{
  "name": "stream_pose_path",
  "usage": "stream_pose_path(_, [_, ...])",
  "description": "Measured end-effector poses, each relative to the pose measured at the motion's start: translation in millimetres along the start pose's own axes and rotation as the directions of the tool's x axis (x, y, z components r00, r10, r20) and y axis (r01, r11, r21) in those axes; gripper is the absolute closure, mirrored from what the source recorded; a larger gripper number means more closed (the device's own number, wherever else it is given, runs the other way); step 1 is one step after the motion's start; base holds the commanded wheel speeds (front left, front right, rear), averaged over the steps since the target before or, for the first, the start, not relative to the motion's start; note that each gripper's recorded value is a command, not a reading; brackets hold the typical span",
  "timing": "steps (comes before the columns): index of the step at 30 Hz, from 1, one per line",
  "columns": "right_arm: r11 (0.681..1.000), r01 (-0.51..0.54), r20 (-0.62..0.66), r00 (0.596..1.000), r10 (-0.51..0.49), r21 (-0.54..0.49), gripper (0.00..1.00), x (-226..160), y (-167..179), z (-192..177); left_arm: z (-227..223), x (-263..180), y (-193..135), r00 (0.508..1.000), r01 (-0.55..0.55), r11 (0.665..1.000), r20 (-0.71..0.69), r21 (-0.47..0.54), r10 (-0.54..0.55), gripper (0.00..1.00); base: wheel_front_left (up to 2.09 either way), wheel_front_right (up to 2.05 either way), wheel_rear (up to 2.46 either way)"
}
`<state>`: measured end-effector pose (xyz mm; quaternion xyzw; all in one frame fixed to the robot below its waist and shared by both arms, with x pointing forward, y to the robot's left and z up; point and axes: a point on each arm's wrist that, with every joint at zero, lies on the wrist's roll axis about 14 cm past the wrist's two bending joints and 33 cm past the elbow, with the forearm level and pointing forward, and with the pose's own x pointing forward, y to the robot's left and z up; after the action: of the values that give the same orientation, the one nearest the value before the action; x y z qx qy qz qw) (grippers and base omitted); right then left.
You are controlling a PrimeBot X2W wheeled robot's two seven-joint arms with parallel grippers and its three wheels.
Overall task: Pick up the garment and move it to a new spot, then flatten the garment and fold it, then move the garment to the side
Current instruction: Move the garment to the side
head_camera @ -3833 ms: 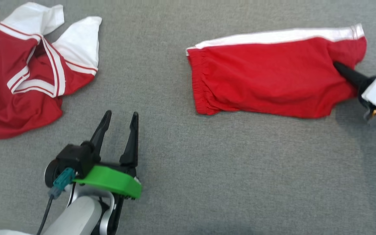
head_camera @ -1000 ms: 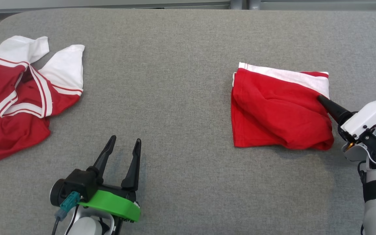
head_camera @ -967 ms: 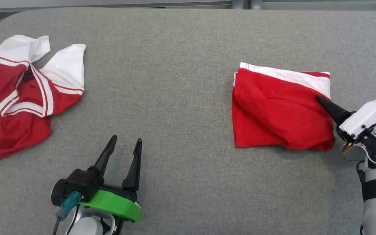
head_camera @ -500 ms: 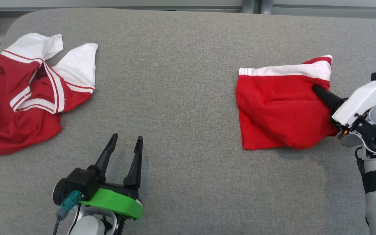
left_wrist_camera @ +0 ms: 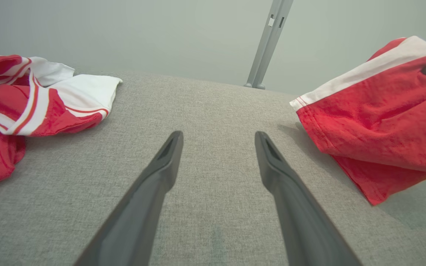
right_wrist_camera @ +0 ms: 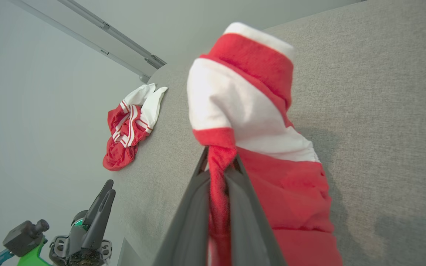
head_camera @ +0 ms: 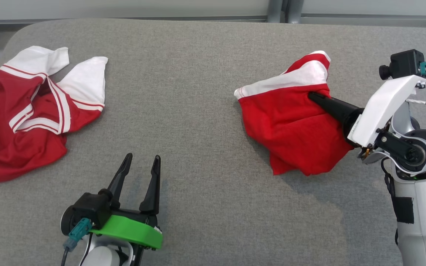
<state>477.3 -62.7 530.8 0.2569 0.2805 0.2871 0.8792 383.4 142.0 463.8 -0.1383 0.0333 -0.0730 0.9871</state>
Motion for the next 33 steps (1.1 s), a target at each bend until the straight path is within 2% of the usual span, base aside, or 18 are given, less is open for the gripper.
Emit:
stream_pose_path(4, [1.0, -0.016, -0.018, 1.0, 0.016, 0.009, 1.0, -3, 5, -1, -1, 4, -3, 1.0, 0.005, 1.0, 0.0, -0.009, -0.005, 0.0, 0.0, 0.0, 0.0])
stream_pose_path(7, [0.999, 0.005, -0.015, 1.0, -0.005, 0.035, 1.0, -9, -4, 1, -4, 8, -5, 1.0, 0.015, 1.0, -0.006, -0.015, -0.015, 0.0, 0.0, 0.0, 0.0])
stream_pose_path(14, [0.979, 0.183, -0.005, 0.983, -0.183, 0.094, 1.0, -30, -60, 2, -2, 26, -20, 0.997, 0.073, 0.997, 0.007, 0.006, -0.073, 0.0, 0.0, 0.0, 0.0])
stream_pose_path(19, [0.933, 0.324, 0.044, 0.941, -0.334, 0.158, 1.0, -55, -110, 7, 1, 44, -41, 0.988, 0.155, 0.987, 0.022, 0.033, -0.156, 0.0, 0.0, 0.0, 0.0])
stream_pose_path(24, [0.885, 0.415, 0.073, 0.896, -0.438, 0.212, 1.0, -82, -145, 3, -4, 59, -61, 0.97, 0.243, 0.968, 0.014, 0.058, -0.244, 0.0, 0.0, 0.0, 0.0])
stream_pose_path(33, [0.766, 0.572, 0.123, 0.772, -0.624, 0.295, 1.0, -145, -203, -9, -25, 82, -105, 0.919, 0.394, 0.918, -0.046, 0.044, -0.392, 0.0, 0.0, 0.0, 0.0])
